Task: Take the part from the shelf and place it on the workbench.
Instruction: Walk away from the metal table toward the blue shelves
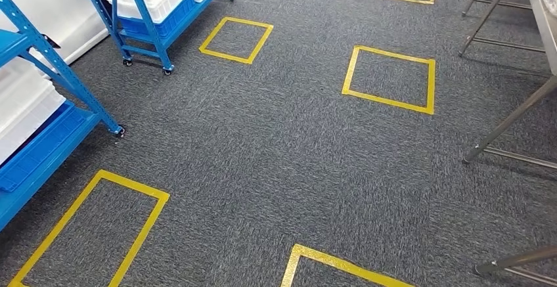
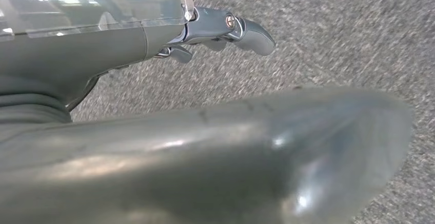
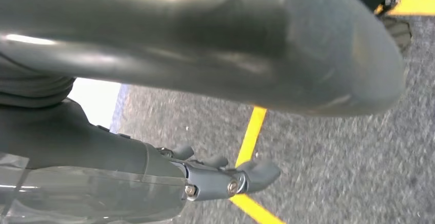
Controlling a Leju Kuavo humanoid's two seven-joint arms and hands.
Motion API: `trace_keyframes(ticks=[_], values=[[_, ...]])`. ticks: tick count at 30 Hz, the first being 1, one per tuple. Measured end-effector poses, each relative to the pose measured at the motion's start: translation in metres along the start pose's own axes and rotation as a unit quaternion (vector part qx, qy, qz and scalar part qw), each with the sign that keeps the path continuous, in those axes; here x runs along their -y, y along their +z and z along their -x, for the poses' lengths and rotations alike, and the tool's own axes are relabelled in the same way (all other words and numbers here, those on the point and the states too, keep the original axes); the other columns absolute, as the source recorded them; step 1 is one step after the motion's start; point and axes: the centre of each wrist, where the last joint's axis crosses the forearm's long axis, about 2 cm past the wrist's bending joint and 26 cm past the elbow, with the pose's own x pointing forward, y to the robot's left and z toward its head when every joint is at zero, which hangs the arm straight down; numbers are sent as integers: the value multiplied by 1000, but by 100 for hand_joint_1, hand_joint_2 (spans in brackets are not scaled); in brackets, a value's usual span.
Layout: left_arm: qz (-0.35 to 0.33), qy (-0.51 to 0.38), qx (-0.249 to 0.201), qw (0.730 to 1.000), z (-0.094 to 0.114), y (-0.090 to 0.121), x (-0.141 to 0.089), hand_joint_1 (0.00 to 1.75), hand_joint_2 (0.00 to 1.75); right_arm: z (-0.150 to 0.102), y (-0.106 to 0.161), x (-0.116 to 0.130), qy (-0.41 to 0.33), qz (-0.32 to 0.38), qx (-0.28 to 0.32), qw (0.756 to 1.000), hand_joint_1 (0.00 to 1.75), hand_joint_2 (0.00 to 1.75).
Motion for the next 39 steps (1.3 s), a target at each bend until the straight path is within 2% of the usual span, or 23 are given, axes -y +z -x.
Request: trace_keyframes(ticks=[39], values=[[0,-2,3,1000,-1,-1,-2,0,0,2,0,1,5,10,-7,1000,0,0]])
